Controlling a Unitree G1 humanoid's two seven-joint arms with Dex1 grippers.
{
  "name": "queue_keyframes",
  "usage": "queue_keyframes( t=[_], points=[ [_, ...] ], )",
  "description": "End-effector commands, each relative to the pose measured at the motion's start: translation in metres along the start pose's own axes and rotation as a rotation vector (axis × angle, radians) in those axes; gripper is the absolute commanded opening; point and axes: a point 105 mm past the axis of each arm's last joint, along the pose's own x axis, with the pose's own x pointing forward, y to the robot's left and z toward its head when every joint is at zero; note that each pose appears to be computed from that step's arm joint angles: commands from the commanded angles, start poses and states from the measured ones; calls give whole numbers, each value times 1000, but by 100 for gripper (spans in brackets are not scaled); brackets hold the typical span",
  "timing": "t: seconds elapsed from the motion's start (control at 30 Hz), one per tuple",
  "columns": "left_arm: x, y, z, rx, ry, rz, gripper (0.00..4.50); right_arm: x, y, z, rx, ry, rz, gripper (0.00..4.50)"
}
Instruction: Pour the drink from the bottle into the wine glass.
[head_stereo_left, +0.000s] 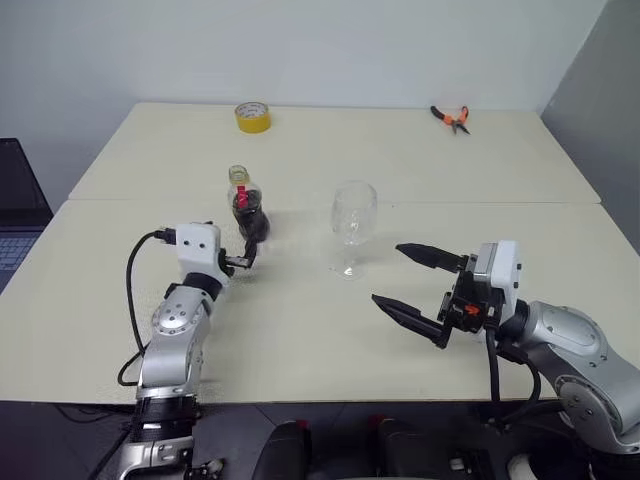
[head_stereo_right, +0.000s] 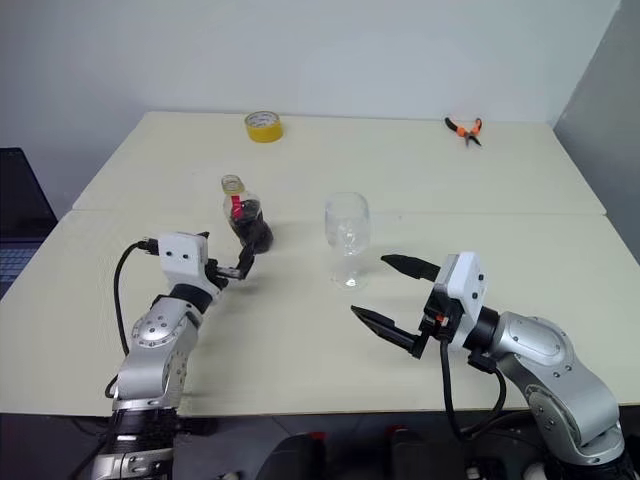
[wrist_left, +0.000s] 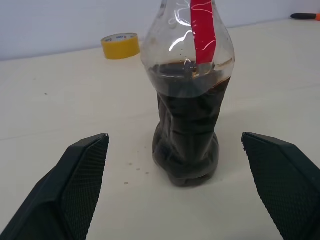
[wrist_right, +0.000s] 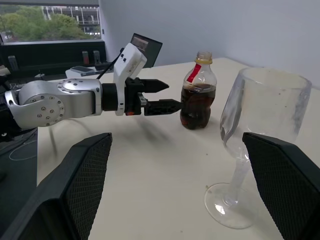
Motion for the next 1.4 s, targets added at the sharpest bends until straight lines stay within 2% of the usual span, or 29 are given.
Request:
queue_keyframes(
  t=[0.03, 0.3, 0.5, 0.6, 0.8, 0.87, 0.9, 1.0, 1.07, 1.17, 1.4],
  points=[
    [19, -1, 8, -18, -31, -3, 450, 2, 7, 15, -51, -31, 27, 446],
    [53, -15, 16, -28, -59, -73, 450, 3, 5, 16, -65, -32, 15, 446],
    [64, -16, 19, -27, -68, -105, 450, 2, 5, 19, -78, -37, 3, 446],
    [67, -18, 22, -35, -80, -116, 389, 2, 6, 19, -78, -38, -4, 450],
    [71, -17, 26, -61, -93, -109, 194, 2, 6, 20, -84, -39, -16, 450],
    [71, -17, 29, -68, -100, -112, 134, 2, 6, 20, -87, -40, -21, 450],
    [71, -17, 29, -69, -102, -113, 118, 2, 6, 20, -88, -40, -22, 450],
    [72, -20, 44, -91, -148, -136, 94, 1, 6, 21, -92, -43, -33, 450],
    [71, -24, 61, -41, -202, -163, 89, 0, 5, 21, -91, -43, -46, 450],
    [70, -44, 88, 117, -296, -259, 84, -1, 2, 19, -76, -49, -83, 450],
    [77, -76, 121, 391, -416, -396, 77, 2, -10, 20, -63, -89, -183, 450]
  ],
)
